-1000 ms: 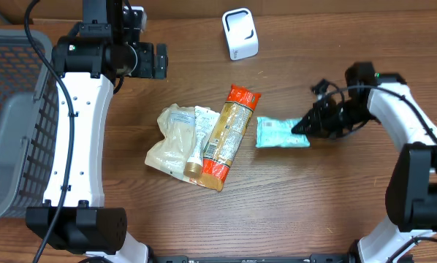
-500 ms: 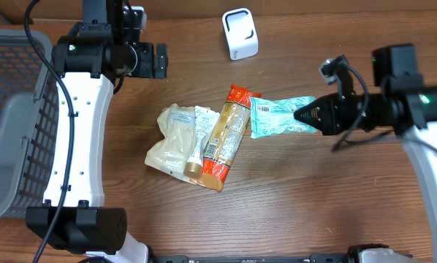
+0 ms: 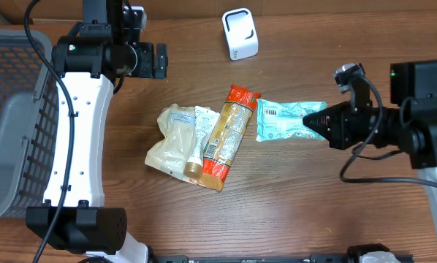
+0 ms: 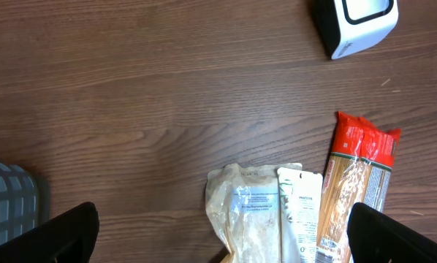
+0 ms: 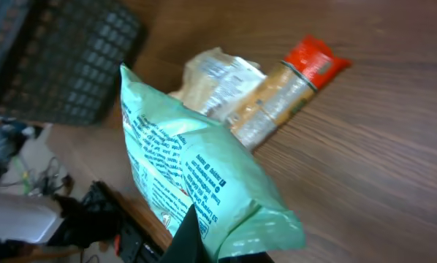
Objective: Scan the item barcode
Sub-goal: 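Raise the wipes pack toward the white scanner with the right gripper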
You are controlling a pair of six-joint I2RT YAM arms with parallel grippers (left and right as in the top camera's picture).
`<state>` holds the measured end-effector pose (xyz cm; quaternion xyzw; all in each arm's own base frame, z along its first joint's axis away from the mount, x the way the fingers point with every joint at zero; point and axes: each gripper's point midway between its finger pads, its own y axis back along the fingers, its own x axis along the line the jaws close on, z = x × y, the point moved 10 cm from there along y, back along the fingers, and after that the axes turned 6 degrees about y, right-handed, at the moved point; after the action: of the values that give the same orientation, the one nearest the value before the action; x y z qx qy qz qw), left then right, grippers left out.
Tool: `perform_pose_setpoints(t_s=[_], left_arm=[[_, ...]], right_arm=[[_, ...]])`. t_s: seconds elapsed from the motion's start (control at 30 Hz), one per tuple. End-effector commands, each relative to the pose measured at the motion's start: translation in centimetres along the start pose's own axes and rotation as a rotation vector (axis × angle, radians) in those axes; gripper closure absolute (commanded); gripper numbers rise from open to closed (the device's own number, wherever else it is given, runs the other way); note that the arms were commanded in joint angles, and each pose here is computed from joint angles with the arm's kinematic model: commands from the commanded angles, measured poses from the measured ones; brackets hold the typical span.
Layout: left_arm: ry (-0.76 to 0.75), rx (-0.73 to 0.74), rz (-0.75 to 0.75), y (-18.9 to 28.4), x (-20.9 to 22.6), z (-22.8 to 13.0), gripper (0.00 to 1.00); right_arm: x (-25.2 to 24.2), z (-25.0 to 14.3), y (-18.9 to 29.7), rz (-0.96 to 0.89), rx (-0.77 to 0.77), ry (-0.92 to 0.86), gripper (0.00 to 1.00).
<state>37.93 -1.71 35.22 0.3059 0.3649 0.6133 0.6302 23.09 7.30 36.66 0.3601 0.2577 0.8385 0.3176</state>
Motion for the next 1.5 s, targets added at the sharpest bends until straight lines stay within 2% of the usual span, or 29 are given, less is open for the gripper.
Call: perform_pose_setpoints(t_s=[0.0, 0.2, 0.4, 0.5, 0.67, 0.83, 1.2, 1.47], left_arm=[[-0.023, -0.027, 0.002, 0.9, -0.2, 0.2, 0.01], [-0.023, -0.027, 0.002, 0.9, -0.2, 0.2, 0.01], [-0.023, -0.027, 0.002, 0.9, -0.2, 0.2, 0.0], [-0.023, -0.027, 0.002, 0.9, -0.2, 0.2, 0.0], [-0.024, -0.027, 0.002, 0.9, -0.2, 0.2, 0.0], [-0.023, -0.027, 0.002, 0.9, -0.2, 0.2, 0.01], [-0.023, -0.027, 0.002, 0.9, -0.2, 0.2, 0.0], [-0.023, -0.027, 0.002, 0.9, -0.2, 0.2, 0.01]], right_arm=[[0.7, 2.8, -0.2, -0.168, -0.015, -0.021, 0.97], [0.9, 8.8, -4.5, -0.416, 0.025, 0.053, 0.96], [-2.8, 12.9, -9.7, -0.731, -0.045, 0.104, 0.96], [-4.6, 14.8, -12.1, -0.821, -0.083, 0.225, 0.96], [-6.3, 16.9, -15.8, -0.853, -0.067, 0.542, 0.96], [-8.4, 18.9, -18.9, -0.982, -0.105, 0.711, 0.96], [-11.5, 19.7, -26.3, -1.202, -0.062, 1.001, 0.96], [-10.9, 18.5, -30.1, -1.181, -0.001, 1.13, 0.96]])
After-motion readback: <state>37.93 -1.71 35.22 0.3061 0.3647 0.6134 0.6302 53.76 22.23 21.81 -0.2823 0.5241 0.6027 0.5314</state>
